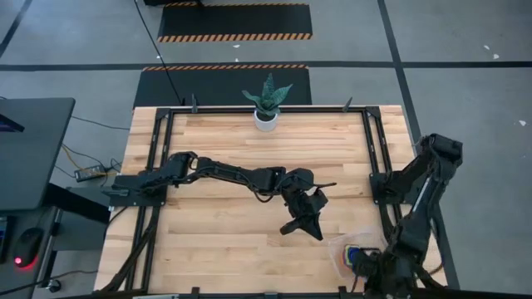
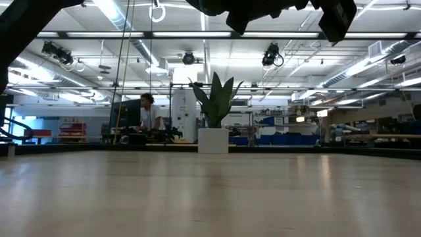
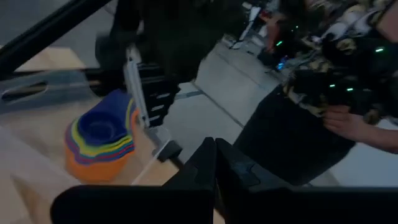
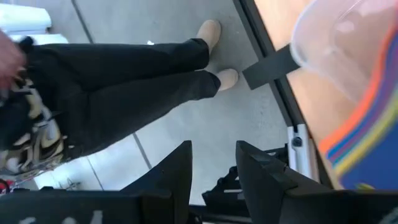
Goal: Nest measuring cups in basket
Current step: Put the nested measuring cups into the transparent bin
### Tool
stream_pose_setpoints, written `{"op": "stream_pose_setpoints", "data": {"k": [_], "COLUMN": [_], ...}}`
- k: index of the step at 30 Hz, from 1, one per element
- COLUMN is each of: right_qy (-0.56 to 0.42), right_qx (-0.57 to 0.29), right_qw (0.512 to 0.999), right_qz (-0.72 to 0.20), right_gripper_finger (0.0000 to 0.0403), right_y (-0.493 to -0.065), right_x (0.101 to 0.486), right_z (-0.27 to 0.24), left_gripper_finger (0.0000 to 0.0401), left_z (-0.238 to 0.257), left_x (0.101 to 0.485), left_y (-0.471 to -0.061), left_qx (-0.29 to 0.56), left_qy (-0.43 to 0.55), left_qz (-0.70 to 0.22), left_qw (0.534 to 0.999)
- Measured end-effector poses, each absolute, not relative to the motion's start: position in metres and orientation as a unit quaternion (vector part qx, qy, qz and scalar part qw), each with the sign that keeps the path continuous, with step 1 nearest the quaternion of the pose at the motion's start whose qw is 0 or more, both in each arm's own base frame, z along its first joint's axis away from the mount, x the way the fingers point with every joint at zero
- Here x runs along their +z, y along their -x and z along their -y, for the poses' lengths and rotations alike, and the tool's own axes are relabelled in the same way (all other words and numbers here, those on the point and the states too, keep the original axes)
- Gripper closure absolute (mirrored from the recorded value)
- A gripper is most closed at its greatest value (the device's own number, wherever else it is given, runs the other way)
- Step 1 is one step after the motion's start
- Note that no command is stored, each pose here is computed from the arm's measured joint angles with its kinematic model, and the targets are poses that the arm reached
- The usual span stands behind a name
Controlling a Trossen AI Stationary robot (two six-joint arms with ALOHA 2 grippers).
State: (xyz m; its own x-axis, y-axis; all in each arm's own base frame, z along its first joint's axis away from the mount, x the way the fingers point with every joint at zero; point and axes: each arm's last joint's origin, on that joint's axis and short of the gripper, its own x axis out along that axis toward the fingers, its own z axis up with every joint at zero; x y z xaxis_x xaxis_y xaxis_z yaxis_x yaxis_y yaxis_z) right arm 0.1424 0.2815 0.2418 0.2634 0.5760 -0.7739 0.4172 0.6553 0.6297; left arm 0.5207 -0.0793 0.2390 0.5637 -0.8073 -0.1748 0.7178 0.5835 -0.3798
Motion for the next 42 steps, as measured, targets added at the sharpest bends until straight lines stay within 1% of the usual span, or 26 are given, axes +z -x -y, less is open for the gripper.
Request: {"op": "stream_pose_setpoints", "data": {"k": [3, 7, 14, 21, 26, 30, 37, 42], "right_qy": [-0.412, -0.422, -0.417, -0.422, -0.427, -0.402, -0.338, -0.315], "right_qx": [0.048, 0.01, -0.022, -0.043, -0.002, 0.003, -0.076, -0.107], "right_qw": [0.675, 0.66, 0.622, 0.604, 0.589, 0.599, 0.602, 0.598], "right_qz": [-0.61, -0.622, -0.662, -0.675, -0.686, -0.692, -0.72, -0.729], "right_gripper_finger": [0.0273, 0.0273, 0.0275, 0.0281, 0.028, 0.0284, 0.0288, 0.0288], "right_y": [-0.145, -0.147, -0.15, -0.156, -0.158, -0.157, -0.148, -0.146], "right_x": [0.223, 0.201, 0.178, 0.172, 0.176, 0.175, 0.166, 0.164], "right_z": [-0.295, -0.306, -0.312, -0.31, -0.313, -0.31, -0.294, -0.287], "left_gripper_finger": [0.0388, 0.0388, 0.0388, 0.0388, 0.0388, 0.0388, 0.0388, 0.0388], "left_z": [0.075, 0.071, 0.069, 0.069, 0.069, 0.069, 0.069, 0.069], "left_x": [0.247, 0.262, 0.281, 0.299, 0.303, 0.303, 0.303, 0.303], "left_y": [-0.518, -0.513, -0.505, -0.497, -0.496, -0.496, -0.496, -0.496], "left_qx": [-0.453, -0.476, -0.508, -0.518, -0.518, -0.518, -0.518, -0.518], "left_qy": [0.134, 0.132, 0.126, 0.117, 0.115, 0.116, 0.118, 0.118], "left_qz": [-0.161, -0.152, -0.135, -0.121, -0.117, -0.119, -0.119, -0.119], "left_qw": [0.866, 0.856, 0.841, 0.839, 0.839, 0.839, 0.839, 0.839]}}
